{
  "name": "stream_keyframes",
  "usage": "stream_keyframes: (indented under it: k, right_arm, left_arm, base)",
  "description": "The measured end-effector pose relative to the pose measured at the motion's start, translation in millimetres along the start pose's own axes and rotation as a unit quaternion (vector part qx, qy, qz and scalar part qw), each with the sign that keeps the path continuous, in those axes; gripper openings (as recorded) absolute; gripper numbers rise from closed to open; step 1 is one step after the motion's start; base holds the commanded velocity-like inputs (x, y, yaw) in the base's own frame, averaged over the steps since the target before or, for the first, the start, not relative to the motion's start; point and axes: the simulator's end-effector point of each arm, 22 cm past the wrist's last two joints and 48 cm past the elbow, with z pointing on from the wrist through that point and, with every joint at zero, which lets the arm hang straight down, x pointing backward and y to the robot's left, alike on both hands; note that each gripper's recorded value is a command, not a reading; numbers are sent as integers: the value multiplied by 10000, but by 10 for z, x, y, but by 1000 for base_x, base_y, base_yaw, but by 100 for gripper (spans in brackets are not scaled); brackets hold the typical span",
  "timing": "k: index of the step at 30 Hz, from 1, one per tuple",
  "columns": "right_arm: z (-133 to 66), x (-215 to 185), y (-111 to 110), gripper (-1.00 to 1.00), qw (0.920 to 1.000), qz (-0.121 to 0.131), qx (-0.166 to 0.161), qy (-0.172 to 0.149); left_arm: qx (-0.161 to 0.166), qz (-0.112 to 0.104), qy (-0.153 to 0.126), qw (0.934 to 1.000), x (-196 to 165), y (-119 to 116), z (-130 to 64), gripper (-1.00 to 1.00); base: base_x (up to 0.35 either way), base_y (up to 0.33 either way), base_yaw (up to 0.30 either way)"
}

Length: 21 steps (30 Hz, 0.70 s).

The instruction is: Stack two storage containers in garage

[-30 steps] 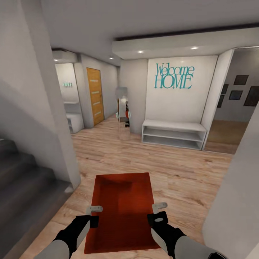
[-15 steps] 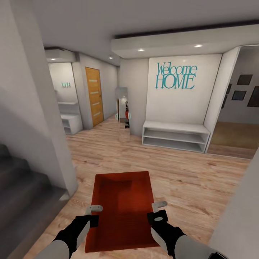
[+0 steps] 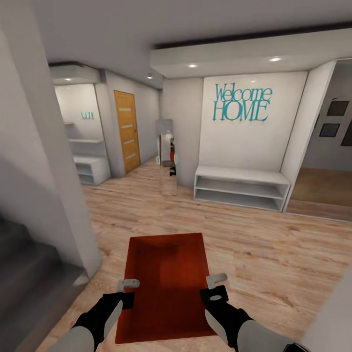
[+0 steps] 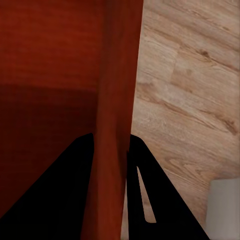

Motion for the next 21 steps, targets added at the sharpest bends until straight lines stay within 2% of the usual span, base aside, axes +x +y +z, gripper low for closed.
stream_keyframes:
  k: [21]
  right_arm:
    - [-1, -4, 1, -100, 10000, 3, 2, -3]
  left_arm:
    - [1, 0, -3, 10000, -5, 1, 0, -100]
  base:
    - [322, 0, 0]
